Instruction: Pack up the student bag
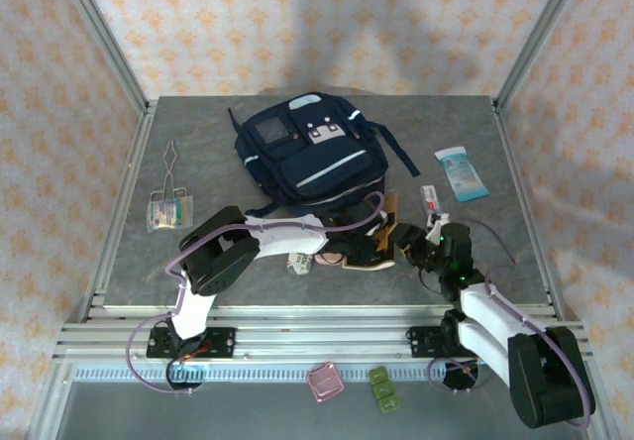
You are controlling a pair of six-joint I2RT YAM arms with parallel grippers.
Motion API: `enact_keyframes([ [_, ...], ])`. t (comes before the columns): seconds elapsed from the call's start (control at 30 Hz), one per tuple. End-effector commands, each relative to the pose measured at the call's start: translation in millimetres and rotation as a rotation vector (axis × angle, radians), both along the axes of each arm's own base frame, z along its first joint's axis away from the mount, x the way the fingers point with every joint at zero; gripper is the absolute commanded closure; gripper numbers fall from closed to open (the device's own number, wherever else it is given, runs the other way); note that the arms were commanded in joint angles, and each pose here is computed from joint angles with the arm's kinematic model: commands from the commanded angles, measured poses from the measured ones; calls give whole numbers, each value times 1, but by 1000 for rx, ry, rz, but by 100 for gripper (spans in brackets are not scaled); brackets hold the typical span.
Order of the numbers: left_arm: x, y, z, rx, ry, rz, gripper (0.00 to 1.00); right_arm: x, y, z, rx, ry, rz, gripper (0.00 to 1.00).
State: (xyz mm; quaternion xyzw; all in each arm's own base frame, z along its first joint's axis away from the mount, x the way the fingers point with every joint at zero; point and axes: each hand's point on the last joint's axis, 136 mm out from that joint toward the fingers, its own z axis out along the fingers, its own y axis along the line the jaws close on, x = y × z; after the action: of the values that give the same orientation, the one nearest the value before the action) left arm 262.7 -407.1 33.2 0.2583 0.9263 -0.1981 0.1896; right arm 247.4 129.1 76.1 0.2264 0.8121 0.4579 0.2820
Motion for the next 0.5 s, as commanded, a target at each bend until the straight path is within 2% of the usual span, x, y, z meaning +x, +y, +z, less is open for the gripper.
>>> enact_keyframes([
  [0.0, -35, 12, -42, 70, 129, -37, 86, -19, 31, 8, 84, 4, 183, 50],
  [0.13, -34, 12, -42, 63, 127, -34, 86, -23, 37, -8, 36, 70, 217, 55],
  [0.17, -33, 11, -41, 60, 126, -32, 86, -23, 39, -10, 32, 77, 219, 58],
  [0.27, -34, 11, -40, 59, 126, -30, 86, -20, 36, -8, 11, 68, 199, 87],
  [0.37, -31, 12, -33, 48, 113, -18, 86, -14, 30, 2, -31, 38, 165, 96],
  [0.4, -29, 11, -26, 40, 101, -8, 83, -11, 26, 7, -48, 26, 143, 100],
  [0.47, -20, 11, -7, 16, 66, 19, 74, -6, 19, 22, -76, -6, 108, 100],
])
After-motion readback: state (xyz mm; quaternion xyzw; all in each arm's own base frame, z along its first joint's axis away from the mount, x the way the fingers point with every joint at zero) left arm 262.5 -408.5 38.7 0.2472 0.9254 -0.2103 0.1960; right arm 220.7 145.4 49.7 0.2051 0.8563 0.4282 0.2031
